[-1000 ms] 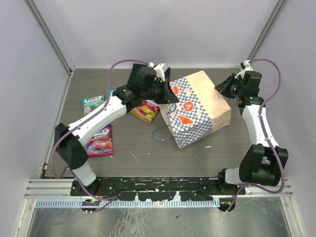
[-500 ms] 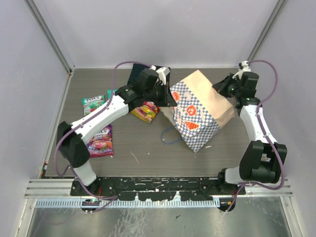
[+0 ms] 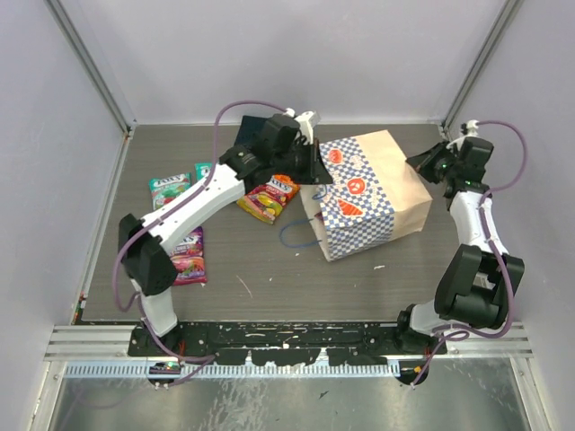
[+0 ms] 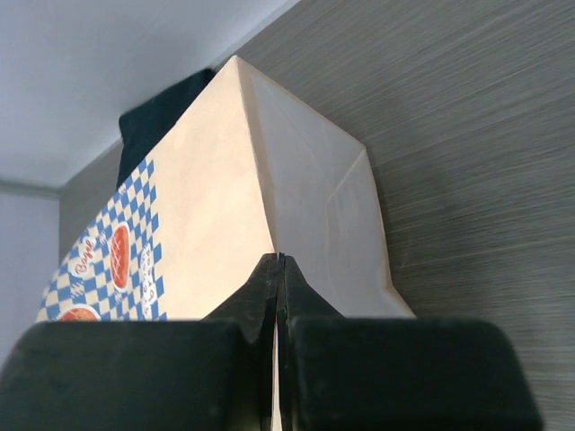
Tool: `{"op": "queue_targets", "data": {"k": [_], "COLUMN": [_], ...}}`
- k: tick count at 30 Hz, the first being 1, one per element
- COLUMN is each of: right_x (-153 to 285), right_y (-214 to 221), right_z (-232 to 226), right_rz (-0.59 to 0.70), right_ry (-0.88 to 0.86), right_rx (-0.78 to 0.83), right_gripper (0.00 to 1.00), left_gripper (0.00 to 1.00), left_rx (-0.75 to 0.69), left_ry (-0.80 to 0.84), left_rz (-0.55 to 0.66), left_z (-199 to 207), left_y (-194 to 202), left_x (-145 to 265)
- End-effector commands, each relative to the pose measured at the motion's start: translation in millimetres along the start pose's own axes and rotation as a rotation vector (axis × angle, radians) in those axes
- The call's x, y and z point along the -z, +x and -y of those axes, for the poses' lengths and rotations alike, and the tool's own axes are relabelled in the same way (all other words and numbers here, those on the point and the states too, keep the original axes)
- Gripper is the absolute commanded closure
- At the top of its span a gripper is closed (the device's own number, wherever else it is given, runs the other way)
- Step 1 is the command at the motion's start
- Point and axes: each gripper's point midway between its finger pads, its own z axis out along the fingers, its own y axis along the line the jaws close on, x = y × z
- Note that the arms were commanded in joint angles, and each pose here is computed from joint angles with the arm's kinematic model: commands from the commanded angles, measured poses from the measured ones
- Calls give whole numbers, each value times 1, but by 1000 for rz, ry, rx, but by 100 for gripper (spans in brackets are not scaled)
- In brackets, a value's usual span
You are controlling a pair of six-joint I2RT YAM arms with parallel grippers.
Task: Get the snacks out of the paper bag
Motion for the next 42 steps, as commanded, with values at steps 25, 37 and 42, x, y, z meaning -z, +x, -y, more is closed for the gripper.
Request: {"op": "queue_targets", "data": {"k": [25,37,42], "right_x": [24,63,58], "right_y": [-98,-17,21], "right_z": [-33,-87,-114], "right_rz": [235,224,149], "right_ry": [-1,-108,-161], "right_rx": [116,189,249], "right_gripper": [10,8,8], "left_gripper": [57,2,2], "left_rx": [2,-232,-238], "left_ry": [168,-21,-187], "left_rz": [51,37,119], "left_z": [75,8,-41], "left_y": [-10,1,15], "left_x": [-60,70,116]}}
